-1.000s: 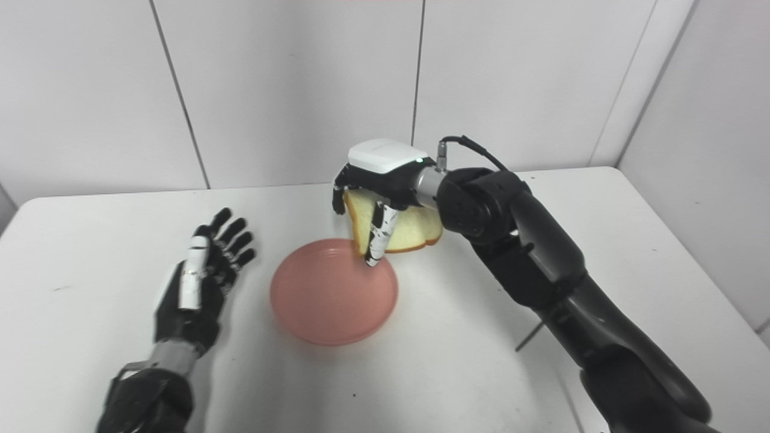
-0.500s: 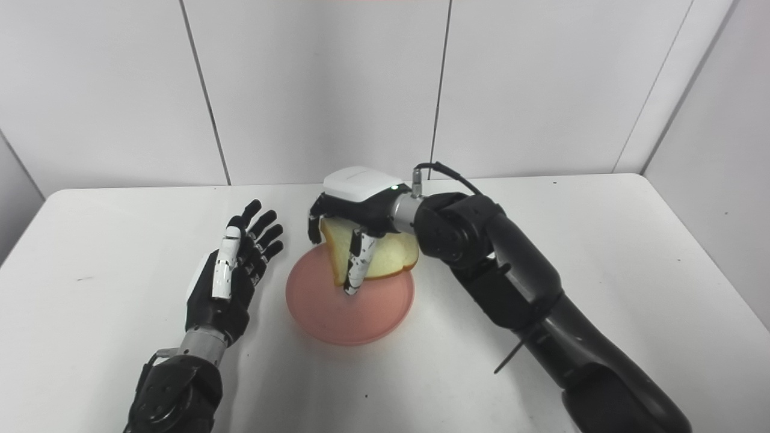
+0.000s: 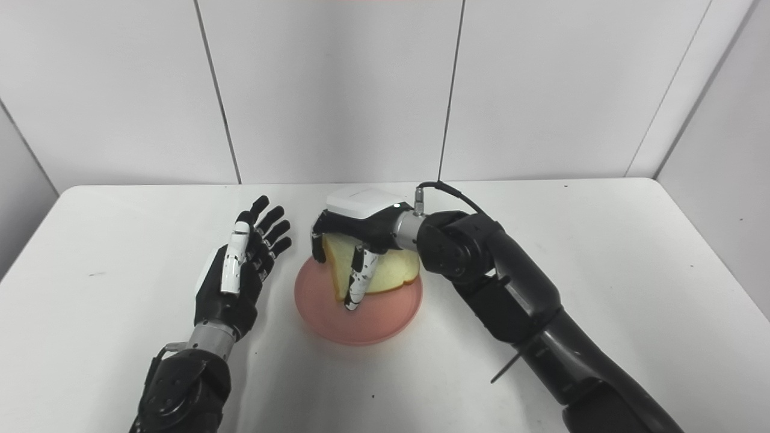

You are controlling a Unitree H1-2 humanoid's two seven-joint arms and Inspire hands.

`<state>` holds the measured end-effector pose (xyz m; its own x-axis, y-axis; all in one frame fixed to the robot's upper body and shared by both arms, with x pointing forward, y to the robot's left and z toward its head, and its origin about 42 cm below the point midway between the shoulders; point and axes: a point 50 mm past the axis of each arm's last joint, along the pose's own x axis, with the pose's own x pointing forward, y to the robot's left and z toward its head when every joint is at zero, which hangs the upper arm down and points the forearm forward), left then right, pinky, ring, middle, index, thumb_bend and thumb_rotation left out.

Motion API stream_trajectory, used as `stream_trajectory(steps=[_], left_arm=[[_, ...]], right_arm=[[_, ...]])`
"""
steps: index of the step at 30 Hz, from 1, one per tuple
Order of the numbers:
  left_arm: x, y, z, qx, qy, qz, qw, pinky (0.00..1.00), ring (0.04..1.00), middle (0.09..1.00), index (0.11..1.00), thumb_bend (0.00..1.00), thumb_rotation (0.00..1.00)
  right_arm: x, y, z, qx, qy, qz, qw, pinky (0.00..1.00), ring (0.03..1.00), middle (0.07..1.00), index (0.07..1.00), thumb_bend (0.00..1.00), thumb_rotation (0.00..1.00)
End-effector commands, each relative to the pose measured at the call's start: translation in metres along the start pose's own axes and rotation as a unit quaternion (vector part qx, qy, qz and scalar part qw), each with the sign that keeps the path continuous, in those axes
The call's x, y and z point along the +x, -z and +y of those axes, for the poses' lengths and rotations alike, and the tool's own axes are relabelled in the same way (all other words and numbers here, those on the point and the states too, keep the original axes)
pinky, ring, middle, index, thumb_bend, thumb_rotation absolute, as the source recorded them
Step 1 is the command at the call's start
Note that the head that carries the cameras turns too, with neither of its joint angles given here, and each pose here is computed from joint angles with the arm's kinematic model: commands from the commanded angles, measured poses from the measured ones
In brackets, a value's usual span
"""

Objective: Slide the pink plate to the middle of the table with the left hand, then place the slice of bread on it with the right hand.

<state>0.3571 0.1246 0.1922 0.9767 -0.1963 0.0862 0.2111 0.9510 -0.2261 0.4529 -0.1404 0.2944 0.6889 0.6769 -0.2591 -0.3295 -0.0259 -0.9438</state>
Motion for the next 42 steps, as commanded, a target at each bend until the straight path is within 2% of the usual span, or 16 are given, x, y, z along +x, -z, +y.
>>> stream_trajectory(steps=[1,6,7,12,16,17,18,19,21,22,23,25,27,28,35,42], left_arm=[[0.0082,-0.0231,-0.013,-0.004,0.015,-0.037,0.999,0.91,0.918,0.926,0.932,0.43,1.0],[0.0075,-0.0253,-0.0132,-0.004,0.017,-0.037,0.999,0.92,0.921,0.928,0.935,0.43,1.0],[0.0074,-0.0256,-0.0133,-0.004,0.016,-0.037,0.999,0.92,0.921,0.927,0.932,0.43,1.0],[0.0075,-0.0263,-0.0136,-0.004,0.013,-0.039,0.999,0.91,0.917,0.921,0.922,0.42,1.0],[0.0075,-0.0263,-0.014,-0.005,0.012,-0.041,0.999,0.9,0.912,0.916,0.916,0.42,1.0],[0.0077,-0.0263,-0.0139,-0.005,0.012,-0.041,0.999,0.9,0.913,0.918,0.917,0.42,1.0],[0.0078,-0.0266,-0.0141,-0.005,0.012,-0.041,0.999,0.9,0.914,0.919,0.918,0.42,1.0],[0.0078,-0.0267,-0.0139,-0.003,0.013,-0.04,0.999,0.9,0.912,0.917,0.917,0.42,1.0],[0.0077,-0.027,-0.0137,0.0,0.014,-0.04,0.999,0.9,0.913,0.918,0.919,0.43,1.0],[0.0077,-0.0268,-0.0135,-0.001,0.014,-0.04,0.999,0.9,0.913,0.919,0.92,0.43,1.0],[0.0076,-0.0268,-0.0134,-0.002,0.013,-0.041,0.999,0.9,0.912,0.917,0.918,0.43,1.0],[0.0076,-0.0269,-0.013,-0.003,0.014,-0.041,0.999,0.9,0.911,0.916,0.917,0.43,1.0],[0.0076,-0.0272,-0.0121,-0.003,0.017,-0.042,0.999,0.91,0.917,0.923,0.923,0.43,1.0],[0.0077,-0.0272,-0.0117,-0.003,0.018,-0.042,0.999,0.91,0.92,0.926,0.926,0.43,1.0],[0.0074,-0.0288,-0.0113,-0.001,0.015,-0.042,0.999,0.89,0.912,0.916,0.917,0.42,1.0],[0.0075,-0.0283,-0.0093,0.0,0.019,-0.042,0.999,0.9,0.917,0.923,0.922,0.43,1.0]], right_arm=[[0.0004,-0.0097,-0.0181,-0.021,0.035,-0.026,0.999,0.25,0.309,0.477,0.488,0.53,0.0],[0.0025,-0.0087,-0.0138,-0.023,0.033,-0.025,0.999,0.29,0.352,0.467,0.498,0.52,0.0],[0.003,-0.0087,-0.0131,-0.024,0.03,-0.022,0.999,0.35,0.416,0.453,0.517,0.52,0.0],[0.0044,-0.0075,-0.0113,-0.013,0.018,-0.01,1.0,0.48,0.532,0.491,0.495,0.52,0.0],[0.0044,-0.0066,-0.0114,-0.009,0.015,0.0,1.0,0.53,0.576,0.496,0.492,0.53,0.0],[0.0043,-0.0065,-0.0116,-0.009,0.016,0.004,1.0,0.56,0.621,0.612,0.494,0.52,0.08],[0.0038,-0.0067,-0.0123,-0.01,0.019,0.006,1.0,0.57,0.636,0.652,0.495,0.52,0.11],[0.0032,-0.007,-0.0129,-0.011,0.022,0.007,1.0,0.6,0.667,0.692,0.617,0.62,0.14],[0.0018,-0.0083,-0.0146,-0.013,0.026,0.007,1.0,0.66,0.72,0.75,0.74,0.71,0.23],[0.0012,-0.0091,-0.0153,-0.018,0.026,0.008,0.999,0.67,0.732,0.762,0.761,0.73,0.26],[0.0008,-0.0097,-0.0159,-0.022,0.025,0.008,0.999,0.7,0.758,0.784,0.789,0.75,0.33],[0.0001,-0.0101,-0.0167,-0.023,0.022,0.008,0.999,0.72,0.771,0.795,0.801,0.76,0.36],[-0.0005,-0.0098,-0.0172,-0.022,0.016,0.012,1.0,0.76,0.822,0.843,0.842,0.79,0.4],[-0.0006,-0.0096,-0.0172,-0.022,0.011,0.015,1.0,0.81,0.882,0.899,0.889,0.83,0.47],[-0.0018,-0.01,-0.0158,-0.028,-0.014,0.035,0.999,0.82,0.921,0.974,0.951,0.91,0.6],[-0.0022,-0.0108,-0.0154,-0.03,-0.024,0.04,0.998,0.82,0.924,0.977,0.965,0.93,0.62]])
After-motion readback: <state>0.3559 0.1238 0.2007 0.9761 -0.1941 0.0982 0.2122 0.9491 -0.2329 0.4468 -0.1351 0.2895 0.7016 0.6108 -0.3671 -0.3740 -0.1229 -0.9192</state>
